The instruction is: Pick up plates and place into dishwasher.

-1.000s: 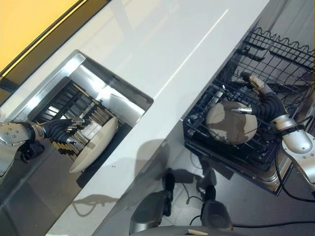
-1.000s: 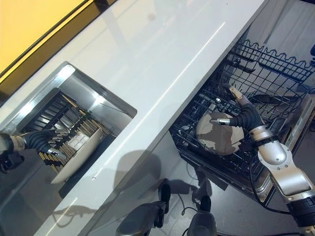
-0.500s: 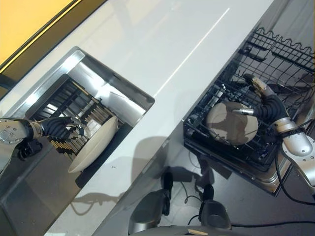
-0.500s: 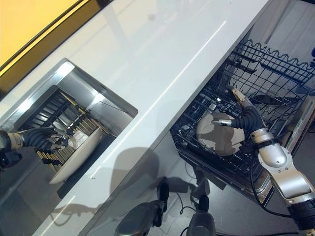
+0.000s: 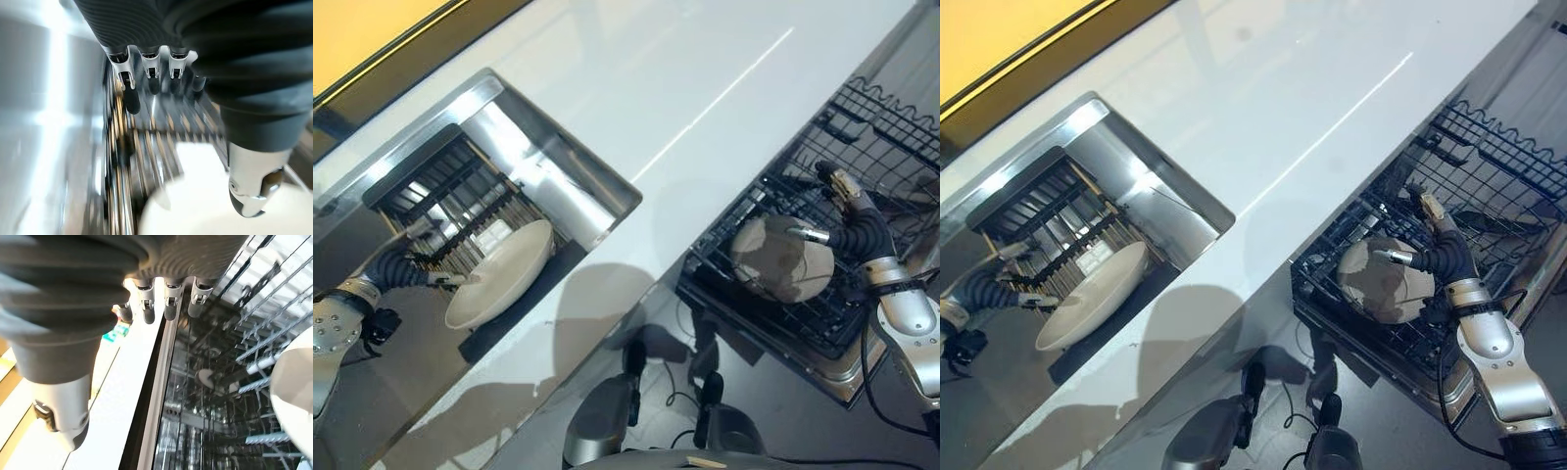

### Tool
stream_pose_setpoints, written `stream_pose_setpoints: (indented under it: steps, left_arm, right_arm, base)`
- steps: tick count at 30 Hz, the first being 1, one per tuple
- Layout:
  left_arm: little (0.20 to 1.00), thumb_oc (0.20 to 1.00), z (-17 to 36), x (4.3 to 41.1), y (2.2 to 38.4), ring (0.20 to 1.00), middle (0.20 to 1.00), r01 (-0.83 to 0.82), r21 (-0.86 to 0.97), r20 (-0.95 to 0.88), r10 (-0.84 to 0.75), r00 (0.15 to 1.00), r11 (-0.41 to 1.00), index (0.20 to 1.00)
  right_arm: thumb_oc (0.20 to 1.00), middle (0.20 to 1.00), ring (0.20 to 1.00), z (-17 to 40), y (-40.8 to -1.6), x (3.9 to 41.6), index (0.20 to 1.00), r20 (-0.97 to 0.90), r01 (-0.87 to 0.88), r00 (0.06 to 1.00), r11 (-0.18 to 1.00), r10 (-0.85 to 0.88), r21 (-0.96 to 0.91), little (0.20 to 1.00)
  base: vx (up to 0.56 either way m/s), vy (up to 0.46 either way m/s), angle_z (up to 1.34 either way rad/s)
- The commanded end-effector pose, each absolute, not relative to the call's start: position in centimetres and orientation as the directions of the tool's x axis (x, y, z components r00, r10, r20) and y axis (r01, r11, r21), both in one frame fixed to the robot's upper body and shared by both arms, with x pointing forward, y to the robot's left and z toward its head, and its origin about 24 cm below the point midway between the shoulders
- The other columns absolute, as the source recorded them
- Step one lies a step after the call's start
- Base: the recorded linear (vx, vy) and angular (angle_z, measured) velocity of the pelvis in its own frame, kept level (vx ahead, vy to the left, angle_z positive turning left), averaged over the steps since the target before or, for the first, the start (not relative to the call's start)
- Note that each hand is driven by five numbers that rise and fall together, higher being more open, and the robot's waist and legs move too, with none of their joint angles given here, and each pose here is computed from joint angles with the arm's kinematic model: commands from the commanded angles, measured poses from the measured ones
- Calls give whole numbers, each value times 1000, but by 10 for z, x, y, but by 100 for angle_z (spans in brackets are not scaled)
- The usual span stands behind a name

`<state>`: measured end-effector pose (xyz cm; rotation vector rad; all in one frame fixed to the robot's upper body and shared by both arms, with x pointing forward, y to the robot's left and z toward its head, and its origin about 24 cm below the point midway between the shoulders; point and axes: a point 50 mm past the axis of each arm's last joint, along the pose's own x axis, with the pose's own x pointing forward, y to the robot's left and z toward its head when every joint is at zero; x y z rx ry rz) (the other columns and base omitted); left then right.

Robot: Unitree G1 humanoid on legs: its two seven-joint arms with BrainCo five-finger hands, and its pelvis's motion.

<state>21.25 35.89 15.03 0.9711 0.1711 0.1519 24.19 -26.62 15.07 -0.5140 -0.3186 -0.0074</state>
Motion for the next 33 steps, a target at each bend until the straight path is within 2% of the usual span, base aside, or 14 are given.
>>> stream_pose_setpoints:
  steps: [1, 5, 12, 14, 16, 18, 22, 25, 33]
  left_arm:
    - [1000, 1000, 177, 192, 392, 1000, 1000, -341, 867, 182, 407, 895, 363, 1000]
    - [1000, 1000, 183, 177, 399, 1000, 1000, -486, 821, 316, 472, 823, 300, 1000]
    - [1000, 1000, 185, 171, 397, 1000, 1000, -528, 815, 377, 474, 796, 238, 1000]
    - [1000, 1000, 190, 170, 397, 1000, 1000, -553, 804, 415, 460, 785, 218, 1000]
    - [1000, 1000, 199, 171, 388, 1000, 1000, -548, 806, 451, 368, 813, 223, 1000]
    - [1000, 1000, 201, 175, 368, 1000, 1000, -420, 843, 369, 206, 906, 338, 1000]
    - [1000, 1000, 187, 175, 332, 1000, 1000, -145, 888, 174, -27, 984, 437, 1000]
    - [1000, 1000, 184, 182, 316, 1000, 1000, 32, 894, 39, -149, 988, 447, 1000]
    - [1000, 1000, 179, 194, 302, 1000, 1000, 277, 863, -163, -285, 945, 423, 1000]
  right_arm:
    - [1000, 1000, 1000, 167, -257, 238, 1000, 391, 92, 911, 863, 128, -497, 1000]
    - [1000, 1000, 1000, 155, -254, 232, 1000, 385, 86, 915, 872, 122, -482, 1000]
    - [1000, 1000, 1000, 152, -250, 229, 1000, 373, 74, 920, 882, 119, -465, 1000]
    - [1000, 1000, 1000, 151, -249, 229, 1000, 369, 70, 922, 884, 120, -463, 1000]
    - [1000, 1000, 1000, 149, -250, 227, 1000, 366, 68, 923, 887, 118, -457, 1000]
    - [1000, 1000, 1000, 147, -253, 223, 1000, 365, 72, 925, 890, 110, -450, 1000]
    - [1000, 1000, 1000, 146, -257, 218, 1000, 361, 83, 928, 896, 90, -436, 1000]
    - [1000, 1000, 1000, 148, -256, 222, 1000, 357, 72, 929, 899, 98, -433, 1000]
    - [1000, 1000, 1000, 151, -252, 239, 1000, 340, 46, 933, 896, 120, -442, 1000]
  base:
    - [13, -34, 4]
    - [20, -56, 2]
    - [11, -48, 5]
    - [0, 0, 0]
    - [7, -37, 0]
    - [-4, -55, -1]
    - [-5, -60, 3]
    - [8, -28, 11]
    - [12, -15, 10]
